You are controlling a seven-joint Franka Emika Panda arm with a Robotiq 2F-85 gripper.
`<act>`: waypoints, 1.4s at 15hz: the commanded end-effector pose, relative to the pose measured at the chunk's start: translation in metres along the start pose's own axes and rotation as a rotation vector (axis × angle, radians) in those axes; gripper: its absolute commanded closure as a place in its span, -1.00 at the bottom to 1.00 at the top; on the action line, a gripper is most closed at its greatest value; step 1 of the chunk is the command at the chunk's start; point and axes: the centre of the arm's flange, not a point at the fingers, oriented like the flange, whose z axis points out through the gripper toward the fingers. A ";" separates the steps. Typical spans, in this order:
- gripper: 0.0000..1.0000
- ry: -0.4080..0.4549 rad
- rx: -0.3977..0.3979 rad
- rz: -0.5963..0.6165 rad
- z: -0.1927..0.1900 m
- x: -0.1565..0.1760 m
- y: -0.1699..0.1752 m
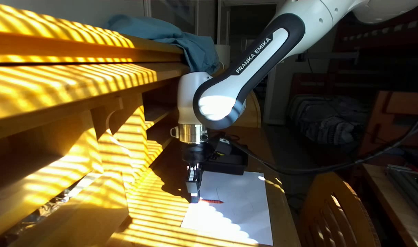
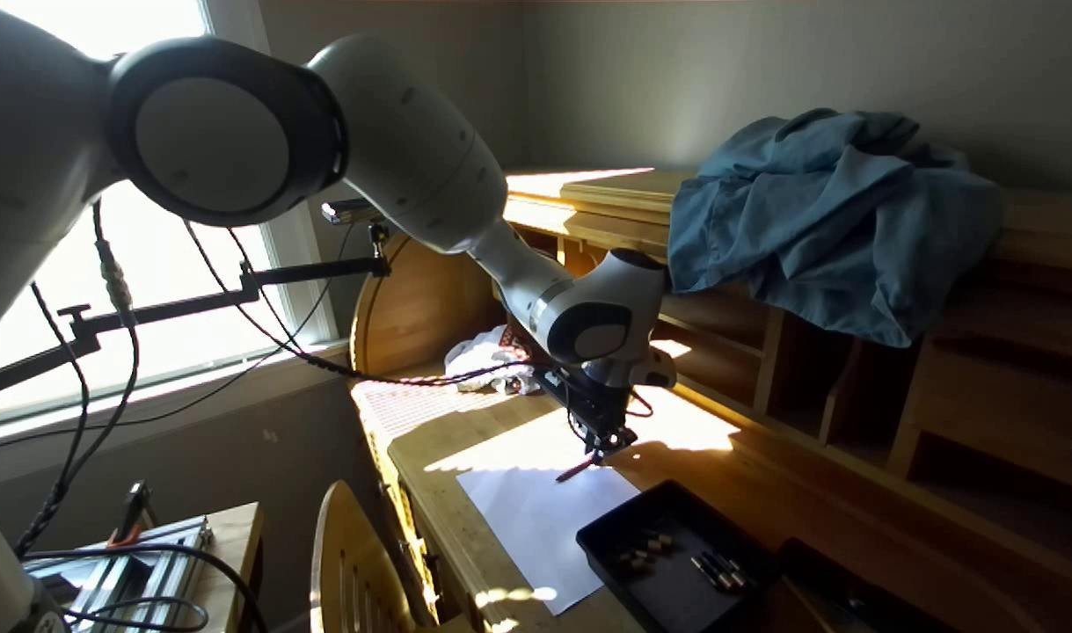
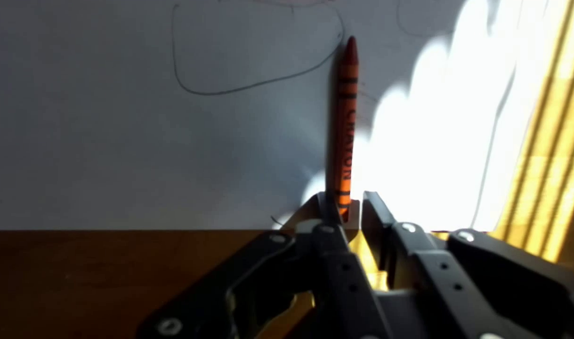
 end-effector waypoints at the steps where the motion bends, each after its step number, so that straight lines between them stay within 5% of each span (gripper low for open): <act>1: 1.00 -0.007 0.014 0.020 0.002 0.007 0.001; 6: 0.96 0.010 0.008 0.016 -0.002 0.001 -0.005; 14: 0.96 0.272 -0.051 -0.018 -0.013 -0.030 -0.058; 21: 0.96 0.392 -0.085 -0.027 -0.022 -0.052 -0.074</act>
